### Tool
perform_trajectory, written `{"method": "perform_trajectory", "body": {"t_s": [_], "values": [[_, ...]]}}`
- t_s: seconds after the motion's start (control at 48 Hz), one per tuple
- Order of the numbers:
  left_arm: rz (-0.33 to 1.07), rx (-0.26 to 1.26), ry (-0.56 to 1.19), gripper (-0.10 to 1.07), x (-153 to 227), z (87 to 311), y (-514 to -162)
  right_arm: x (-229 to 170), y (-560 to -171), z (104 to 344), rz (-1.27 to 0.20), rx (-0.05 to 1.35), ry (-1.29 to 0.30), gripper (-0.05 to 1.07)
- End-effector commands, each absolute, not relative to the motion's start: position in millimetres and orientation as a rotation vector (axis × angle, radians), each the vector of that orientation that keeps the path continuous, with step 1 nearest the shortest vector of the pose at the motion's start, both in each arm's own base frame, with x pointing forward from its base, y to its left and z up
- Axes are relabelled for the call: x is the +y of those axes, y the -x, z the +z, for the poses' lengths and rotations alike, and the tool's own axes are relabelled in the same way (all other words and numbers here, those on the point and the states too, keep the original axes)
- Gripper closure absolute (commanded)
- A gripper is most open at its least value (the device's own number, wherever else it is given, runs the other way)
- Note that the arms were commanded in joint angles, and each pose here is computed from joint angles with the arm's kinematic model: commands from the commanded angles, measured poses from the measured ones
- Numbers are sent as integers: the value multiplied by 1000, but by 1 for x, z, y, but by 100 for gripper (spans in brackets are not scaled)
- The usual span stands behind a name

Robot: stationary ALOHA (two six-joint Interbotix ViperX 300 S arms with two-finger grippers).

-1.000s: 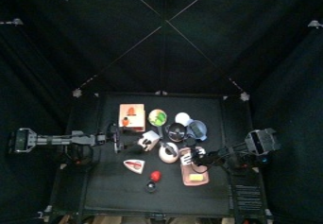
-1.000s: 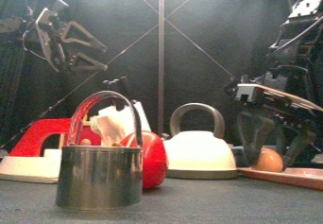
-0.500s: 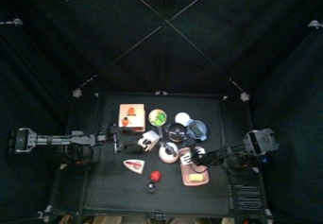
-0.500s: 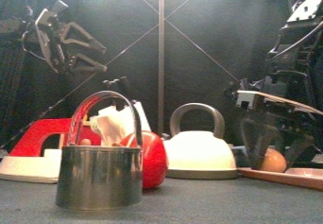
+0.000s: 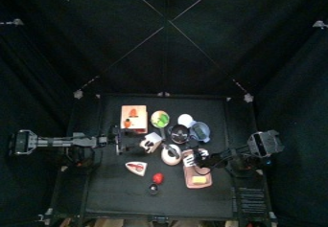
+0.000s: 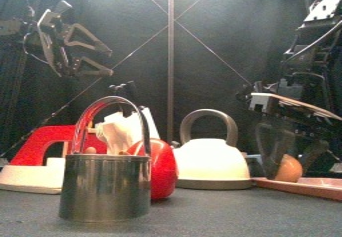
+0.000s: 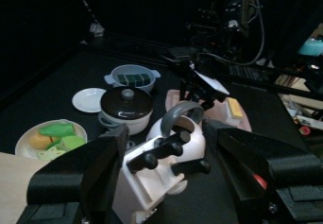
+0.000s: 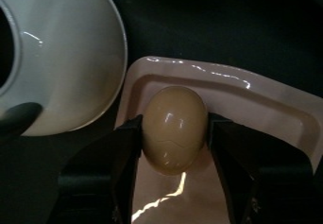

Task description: Grab egg

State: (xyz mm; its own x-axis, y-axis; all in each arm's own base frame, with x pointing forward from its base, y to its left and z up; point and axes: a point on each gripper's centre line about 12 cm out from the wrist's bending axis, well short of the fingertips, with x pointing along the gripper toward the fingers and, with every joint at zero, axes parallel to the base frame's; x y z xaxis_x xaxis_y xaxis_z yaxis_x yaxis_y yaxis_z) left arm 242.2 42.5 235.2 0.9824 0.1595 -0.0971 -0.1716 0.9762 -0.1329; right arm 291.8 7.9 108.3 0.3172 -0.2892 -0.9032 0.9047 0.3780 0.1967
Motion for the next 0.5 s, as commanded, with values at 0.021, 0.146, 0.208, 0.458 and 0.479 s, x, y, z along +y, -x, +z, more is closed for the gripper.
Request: {"method": "perform_trajectory", "body": {"t_s": [0.021, 0.146, 0.208, 0.458, 0.479], "values": [[165, 68, 138, 2, 43, 241, -244, 9, -296, 131, -869, 852, -852, 28], [167, 69, 140, 2, 43, 240, -244, 8, -295, 133, -861, 849, -846, 28], [166, 69, 140, 2, 43, 240, -244, 7, -294, 133, -856, 849, -831, 28], [166, 71, 141, 2, 43, 239, -244, 7, -294, 133, -849, 848, -814, 28], [166, 74, 142, 2, 43, 239, -244, 7, -294, 133, -847, 846, -814, 28]]}}
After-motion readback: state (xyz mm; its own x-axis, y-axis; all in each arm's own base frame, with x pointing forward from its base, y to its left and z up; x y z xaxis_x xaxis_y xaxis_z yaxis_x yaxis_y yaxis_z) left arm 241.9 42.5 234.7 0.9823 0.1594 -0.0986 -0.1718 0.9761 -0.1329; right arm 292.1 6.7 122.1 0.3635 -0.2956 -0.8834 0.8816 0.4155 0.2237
